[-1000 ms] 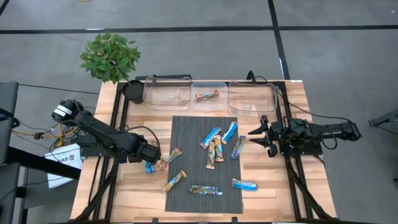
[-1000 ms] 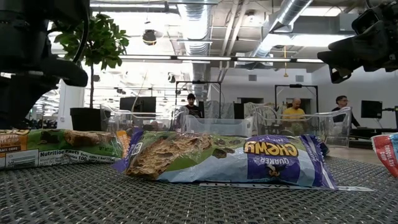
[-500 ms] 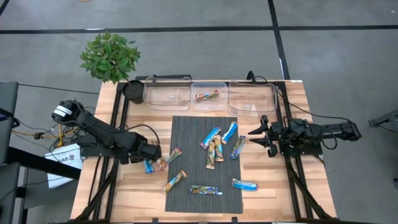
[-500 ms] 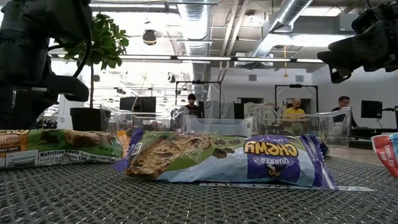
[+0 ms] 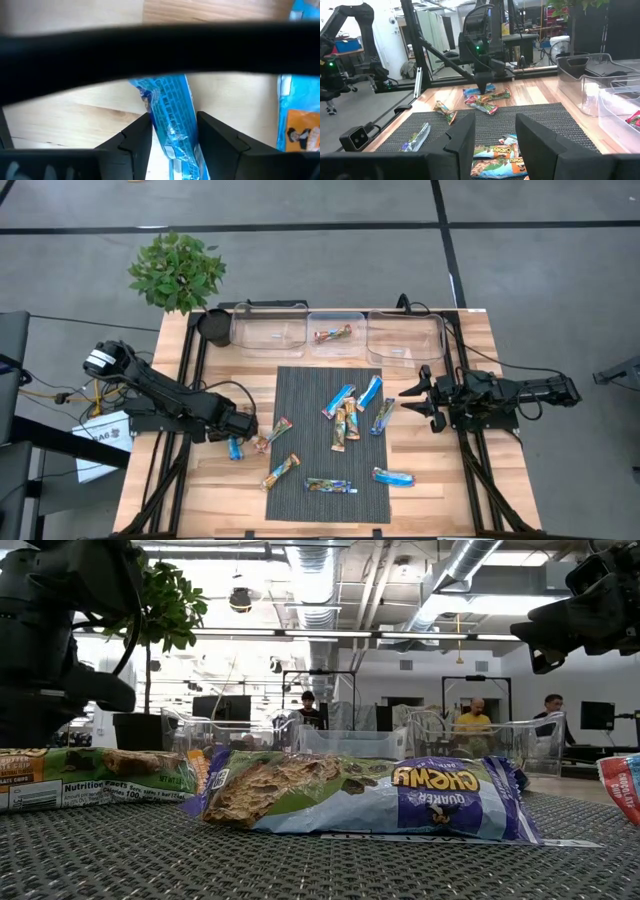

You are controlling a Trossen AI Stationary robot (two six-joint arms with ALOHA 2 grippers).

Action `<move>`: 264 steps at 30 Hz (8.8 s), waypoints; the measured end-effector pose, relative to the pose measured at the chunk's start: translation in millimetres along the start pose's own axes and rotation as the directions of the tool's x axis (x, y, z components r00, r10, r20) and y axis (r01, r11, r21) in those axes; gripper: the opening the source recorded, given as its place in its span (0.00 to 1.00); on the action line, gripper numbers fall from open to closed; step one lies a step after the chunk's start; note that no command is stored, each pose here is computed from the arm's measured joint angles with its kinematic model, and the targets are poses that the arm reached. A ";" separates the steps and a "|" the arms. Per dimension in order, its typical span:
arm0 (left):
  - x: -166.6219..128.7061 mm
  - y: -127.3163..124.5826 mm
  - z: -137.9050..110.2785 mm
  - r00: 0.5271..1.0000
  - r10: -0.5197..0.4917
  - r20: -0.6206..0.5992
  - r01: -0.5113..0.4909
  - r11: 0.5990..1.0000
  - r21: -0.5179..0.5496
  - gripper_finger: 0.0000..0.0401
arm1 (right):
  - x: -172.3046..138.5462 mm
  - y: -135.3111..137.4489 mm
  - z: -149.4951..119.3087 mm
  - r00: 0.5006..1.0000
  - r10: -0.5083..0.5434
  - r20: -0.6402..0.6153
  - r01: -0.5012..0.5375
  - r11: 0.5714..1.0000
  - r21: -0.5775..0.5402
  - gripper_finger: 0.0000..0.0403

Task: Pick and place Granola Bars by type
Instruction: Put the left blue granola bar into the right transparent bin

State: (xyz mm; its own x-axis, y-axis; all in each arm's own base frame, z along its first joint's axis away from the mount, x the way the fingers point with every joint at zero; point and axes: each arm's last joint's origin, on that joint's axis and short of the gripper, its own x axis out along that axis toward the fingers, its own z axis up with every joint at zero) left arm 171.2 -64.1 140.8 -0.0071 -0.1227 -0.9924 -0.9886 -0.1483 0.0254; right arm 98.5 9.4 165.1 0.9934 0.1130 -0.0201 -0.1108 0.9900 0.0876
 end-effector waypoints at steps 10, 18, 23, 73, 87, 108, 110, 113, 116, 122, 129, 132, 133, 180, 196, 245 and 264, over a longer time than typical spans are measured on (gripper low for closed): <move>-0.1 -2.6 -0.4 0.999 -0.036 0.015 0.035 0.995 0.090 0.08 | 0.0 0.0 0.0 1.000 0.000 0.000 0.000 1.000 0.000 0.33; -0.8 -6.8 -1.8 0.996 -0.088 0.019 0.084 0.983 0.164 0.04 | 0.0 0.0 -0.1 1.000 0.000 0.000 0.000 1.000 0.000 0.33; -6.6 -9.2 -2.0 0.983 -0.176 0.045 0.164 0.966 0.198 0.08 | 0.0 0.0 -0.1 1.000 0.000 -0.001 0.000 1.000 0.000 0.33; -90.3 -47.4 15.4 0.182 -0.761 0.623 0.349 0.642 0.683 0.07 | 0.0 0.0 0.0 1.000 0.000 0.000 0.000 1.000 0.000 0.33; -105.1 -62.5 49.7 0.138 -0.739 0.660 0.322 0.664 0.675 0.05 | 0.0 0.0 -0.1 1.000 0.000 0.000 0.000 1.000 0.000 0.33; -118.3 -80.9 69.8 0.098 -0.756 0.648 0.271 0.646 0.713 0.03 | 0.0 0.0 -0.1 1.000 0.000 -0.001 0.000 1.000 0.000 0.33; -124.2 -93.5 68.3 0.097 -0.761 0.641 0.239 0.643 0.727 0.04 | 0.0 0.0 -0.1 1.000 0.000 -0.001 0.000 1.000 0.000 0.33; -133.5 -112.2 69.4 0.093 -0.755 0.649 0.177 0.654 0.735 0.06 | 0.0 0.0 -0.1 1.000 -0.001 0.000 0.001 1.000 0.000 0.33; -142.8 -131.2 72.7 0.084 -0.747 0.660 0.132 0.665 0.735 0.06 | 0.0 0.0 0.0 1.000 0.000 0.000 0.000 1.000 0.000 0.33; -158.5 -169.9 80.8 0.077 -0.765 0.639 0.073 0.643 0.762 0.04 | 0.0 -0.1 -0.1 1.000 -0.001 -0.001 0.001 1.000 0.000 0.33; -170.0 -217.9 98.3 0.072 -0.789 0.610 0.047 0.614 0.788 0.04 | 0.0 0.0 0.0 1.000 0.000 0.000 0.000 1.000 0.000 0.33; -172.2 -237.6 105.8 0.074 -0.815 0.575 0.058 0.579 0.813 0.04 | 0.0 0.0 0.0 1.000 0.000 0.000 0.000 1.000 0.000 0.33; -173.1 -244.2 108.1 0.073 -0.828 0.555 0.064 0.560 0.826 0.04 | 0.0 0.0 0.0 1.000 0.000 0.000 0.000 1.000 0.000 0.33; -162.4 -318.1 132.4 0.120 -0.966 0.227 0.091 0.238 0.967 0.04 | 0.0 0.0 0.0 1.000 0.000 0.000 0.000 1.000 0.000 0.33; -162.8 -318.1 131.0 0.121 -0.969 0.217 0.076 0.227 0.971 0.04 | 0.0 -0.5 4.4 0.998 -0.025 0.050 0.003 0.918 0.396 0.33; -170.9 -321.7 102.0 0.020 -0.997 0.080 -0.008 0.080 0.997 0.04 | 52.7 -55.0 67.6 0.807 -0.589 -0.043 0.590 0.801 0.098 0.56; -171.2 -321.7 102.2 0.017 -0.996 0.082 -0.037 0.081 0.996 0.05 | 69.8 -76.3 77.3 0.781 -0.617 -0.097 0.623 0.781 0.052 0.39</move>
State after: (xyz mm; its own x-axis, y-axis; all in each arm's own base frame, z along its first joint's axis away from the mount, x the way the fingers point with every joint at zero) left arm 475.2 104.9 290.2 0.9727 0.2262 -0.0520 -0.2299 0.9699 -0.0806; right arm 178.6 -64.7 234.0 0.8414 -0.5143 -0.1660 0.5338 0.8388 0.1073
